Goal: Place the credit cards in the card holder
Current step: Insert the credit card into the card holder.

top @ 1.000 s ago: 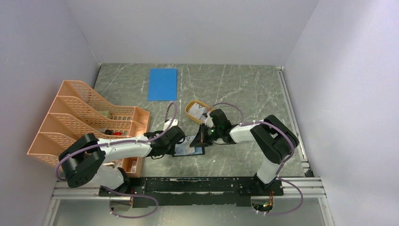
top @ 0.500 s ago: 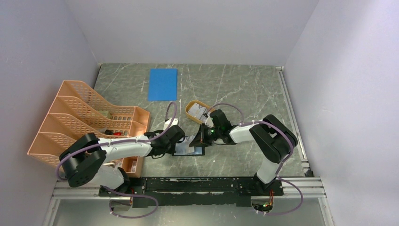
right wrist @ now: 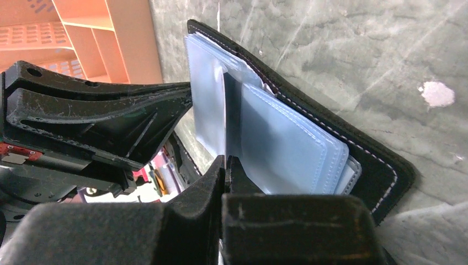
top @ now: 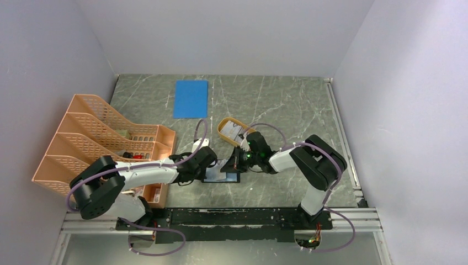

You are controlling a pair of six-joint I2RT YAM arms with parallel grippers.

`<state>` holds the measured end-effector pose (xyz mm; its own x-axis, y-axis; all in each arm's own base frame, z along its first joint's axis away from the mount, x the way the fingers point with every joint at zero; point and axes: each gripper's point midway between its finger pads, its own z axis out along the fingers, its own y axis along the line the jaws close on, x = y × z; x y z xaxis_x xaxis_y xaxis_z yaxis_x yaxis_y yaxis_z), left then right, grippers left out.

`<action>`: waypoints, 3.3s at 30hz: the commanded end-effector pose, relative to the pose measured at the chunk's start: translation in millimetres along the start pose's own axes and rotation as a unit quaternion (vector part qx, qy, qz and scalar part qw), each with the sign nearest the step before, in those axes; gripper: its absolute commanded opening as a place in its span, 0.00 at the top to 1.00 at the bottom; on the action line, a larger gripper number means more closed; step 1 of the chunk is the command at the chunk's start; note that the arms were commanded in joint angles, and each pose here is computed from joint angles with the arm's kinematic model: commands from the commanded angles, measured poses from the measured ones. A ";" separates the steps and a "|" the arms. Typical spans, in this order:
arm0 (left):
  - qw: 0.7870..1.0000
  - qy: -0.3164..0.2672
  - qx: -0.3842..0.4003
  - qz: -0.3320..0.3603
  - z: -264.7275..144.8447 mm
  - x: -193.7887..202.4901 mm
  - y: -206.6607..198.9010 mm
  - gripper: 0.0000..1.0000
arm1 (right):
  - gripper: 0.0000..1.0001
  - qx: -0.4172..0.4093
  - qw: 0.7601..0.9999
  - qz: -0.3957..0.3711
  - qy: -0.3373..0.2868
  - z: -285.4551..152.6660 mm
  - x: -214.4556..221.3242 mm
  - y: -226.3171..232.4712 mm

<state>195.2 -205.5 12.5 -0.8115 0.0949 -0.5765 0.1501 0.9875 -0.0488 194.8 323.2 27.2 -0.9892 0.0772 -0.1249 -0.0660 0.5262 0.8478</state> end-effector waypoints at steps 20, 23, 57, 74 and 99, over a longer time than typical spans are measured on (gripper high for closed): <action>0.998 0.058 0.025 -0.006 5.7 39.3 1.9 0.95 | 0.85 0.021 0.999 -0.014 -0.029 10.1 11.8 -9.4; 0.998 0.055 0.027 -0.007 4.5 38.2 1.7 0.95 | 0.68 0.024 0.999 -0.017 -0.032 6.3 10.5 -5.5; 0.993 -0.001 0.110 -0.037 -16.0 16.1 -18.3 0.95 | 0.48 0.220 0.970 -0.091 -0.055 -4.1 -10.2 -9.3; 0.994 -0.003 0.102 -0.037 -13.6 14.7 -17.2 0.95 | 0.33 0.279 0.948 -0.135 -0.076 -20.6 -27.3 -13.5; 0.936 -0.034 0.332 -0.109 -38.6 -41.7 -100.8 0.95 | 0.32 0.251 0.958 -0.096 -0.104 -20.3 -27.3 -21.2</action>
<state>194.2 -287.8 70.1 -0.8027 -0.1147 -0.5853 0.3030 0.7668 -0.5658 224.7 295.7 29.0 -0.9050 0.0568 -0.4217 -0.1469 0.8883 0.4351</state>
